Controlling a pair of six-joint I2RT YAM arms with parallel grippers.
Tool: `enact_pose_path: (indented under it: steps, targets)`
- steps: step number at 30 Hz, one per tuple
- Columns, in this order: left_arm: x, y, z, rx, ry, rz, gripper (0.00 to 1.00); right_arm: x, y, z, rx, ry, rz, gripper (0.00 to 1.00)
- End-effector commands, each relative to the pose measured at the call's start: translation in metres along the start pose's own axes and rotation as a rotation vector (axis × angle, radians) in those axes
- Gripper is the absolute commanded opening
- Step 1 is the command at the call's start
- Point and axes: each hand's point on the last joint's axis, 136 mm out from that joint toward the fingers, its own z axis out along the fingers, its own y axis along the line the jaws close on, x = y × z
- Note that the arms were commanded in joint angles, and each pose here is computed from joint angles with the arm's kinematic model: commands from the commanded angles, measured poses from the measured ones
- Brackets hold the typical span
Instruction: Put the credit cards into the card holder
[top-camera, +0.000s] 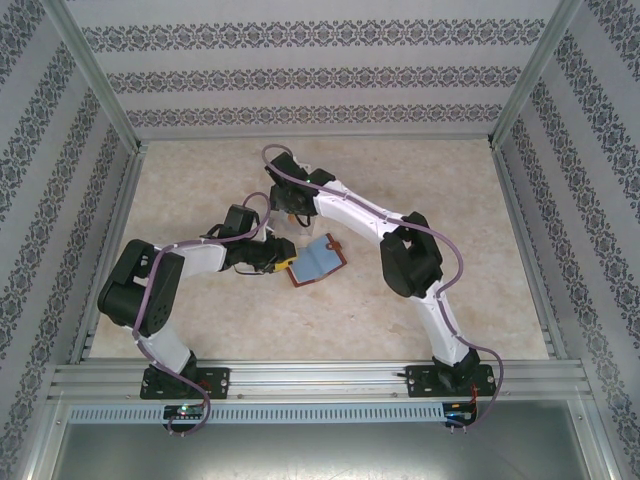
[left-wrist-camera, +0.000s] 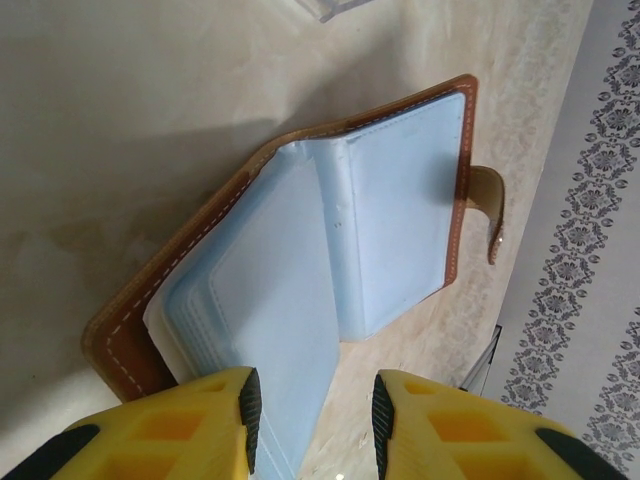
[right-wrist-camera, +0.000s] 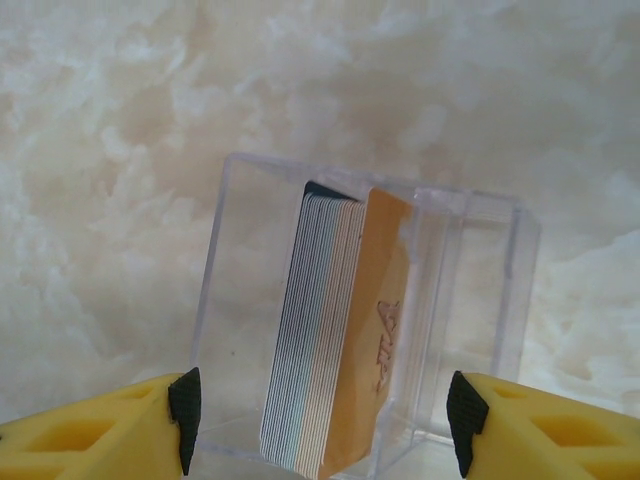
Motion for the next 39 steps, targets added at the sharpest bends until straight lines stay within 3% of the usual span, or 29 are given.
enact_pose_path:
  steps: [1,12,20,39]
  targets:
    - [-0.001,0.002,0.001,0.020,0.005,0.016,0.38,0.006,-0.010,0.015,0.070,0.010,-0.016,0.68]
    - [-0.001,0.003,0.000,0.021,0.000,0.015,0.38,0.014,0.001,0.041,0.081,0.033,-0.046,0.64]
    - [-0.002,0.002,0.000,0.025,-0.007,0.015,0.38,0.011,0.008,0.037,0.078,0.007,-0.101,0.52]
    - [-0.001,0.001,-0.006,0.020,-0.034,0.017,0.38,0.003,0.025,0.026,0.005,-0.009,-0.086,0.44]
